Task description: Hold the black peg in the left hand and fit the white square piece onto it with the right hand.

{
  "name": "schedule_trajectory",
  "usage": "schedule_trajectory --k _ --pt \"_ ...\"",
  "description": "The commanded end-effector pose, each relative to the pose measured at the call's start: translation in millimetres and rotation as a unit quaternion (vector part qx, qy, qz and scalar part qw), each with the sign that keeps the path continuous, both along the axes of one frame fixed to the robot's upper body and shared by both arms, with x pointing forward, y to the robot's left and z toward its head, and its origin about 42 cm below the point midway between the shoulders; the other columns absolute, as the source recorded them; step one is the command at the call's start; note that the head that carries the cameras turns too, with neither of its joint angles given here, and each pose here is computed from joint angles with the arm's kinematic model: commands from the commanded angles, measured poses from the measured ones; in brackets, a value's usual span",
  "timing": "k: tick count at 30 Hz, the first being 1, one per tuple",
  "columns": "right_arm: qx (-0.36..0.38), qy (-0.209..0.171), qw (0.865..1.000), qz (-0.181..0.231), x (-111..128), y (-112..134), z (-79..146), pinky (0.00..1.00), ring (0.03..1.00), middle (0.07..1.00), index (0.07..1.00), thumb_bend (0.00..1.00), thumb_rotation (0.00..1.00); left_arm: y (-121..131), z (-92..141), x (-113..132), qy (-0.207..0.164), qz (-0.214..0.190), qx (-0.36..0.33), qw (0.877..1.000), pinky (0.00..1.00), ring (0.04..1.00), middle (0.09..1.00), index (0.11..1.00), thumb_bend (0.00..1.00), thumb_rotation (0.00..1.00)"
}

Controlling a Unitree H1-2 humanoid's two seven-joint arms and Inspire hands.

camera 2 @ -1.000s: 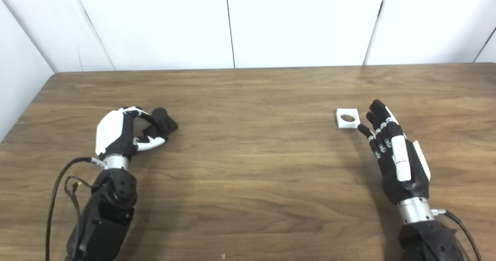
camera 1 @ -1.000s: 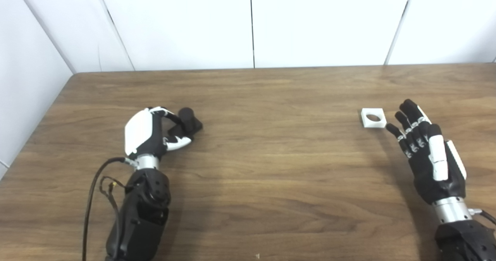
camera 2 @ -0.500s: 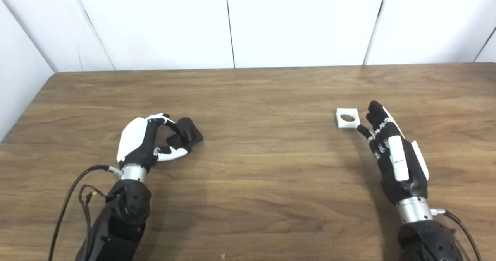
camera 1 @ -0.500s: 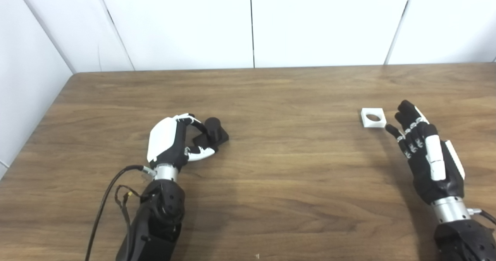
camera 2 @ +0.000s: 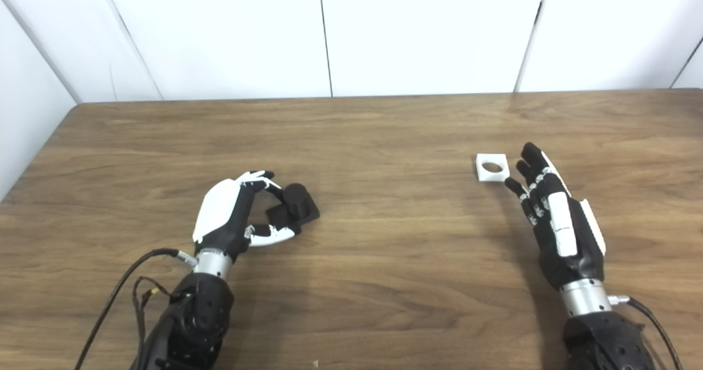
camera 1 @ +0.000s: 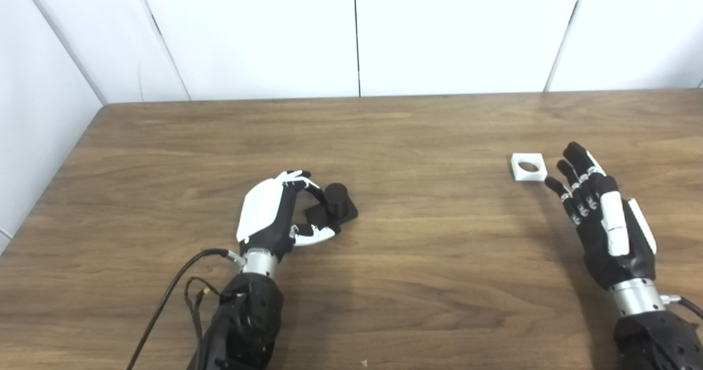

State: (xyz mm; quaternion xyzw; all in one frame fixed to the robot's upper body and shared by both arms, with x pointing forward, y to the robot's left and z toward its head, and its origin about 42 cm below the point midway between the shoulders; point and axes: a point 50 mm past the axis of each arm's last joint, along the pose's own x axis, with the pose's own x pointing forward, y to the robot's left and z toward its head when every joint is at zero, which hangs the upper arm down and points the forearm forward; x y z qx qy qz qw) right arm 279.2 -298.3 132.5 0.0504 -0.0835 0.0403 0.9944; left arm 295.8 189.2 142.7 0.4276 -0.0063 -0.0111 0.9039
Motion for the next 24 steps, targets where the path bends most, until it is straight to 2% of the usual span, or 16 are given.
schedule_trajectory --k 1,12,17,24 --pt "0.035 0.044 0.998 -0.001 -13 19 -27 0.91 0.982 0.974 0.934 0.60 0.87 -9 6 -3 -0.015 -0.023 0.004 1.000 0.81 0.926 0.863 0.494 0.50 0.07" --pt "0.026 0.040 0.999 -0.002 -13 25 -24 0.89 0.974 0.968 0.934 0.60 0.88 -34 4 -24 -0.028 -0.063 -0.006 0.998 0.79 0.907 0.843 0.491 0.50 0.07" --pt "0.028 0.038 0.999 -0.001 -13 24 -23 0.89 0.978 0.971 0.939 0.59 0.88 -39 2 -30 -0.020 -0.083 0.007 0.996 0.79 0.906 0.842 0.492 0.50 0.07" --pt "0.027 0.039 0.999 -0.002 -14 22 -24 0.90 0.983 0.977 0.944 0.60 0.88 -44 -1 -42 -0.009 -0.108 -0.013 0.994 0.80 0.917 0.850 0.492 0.50 0.07"
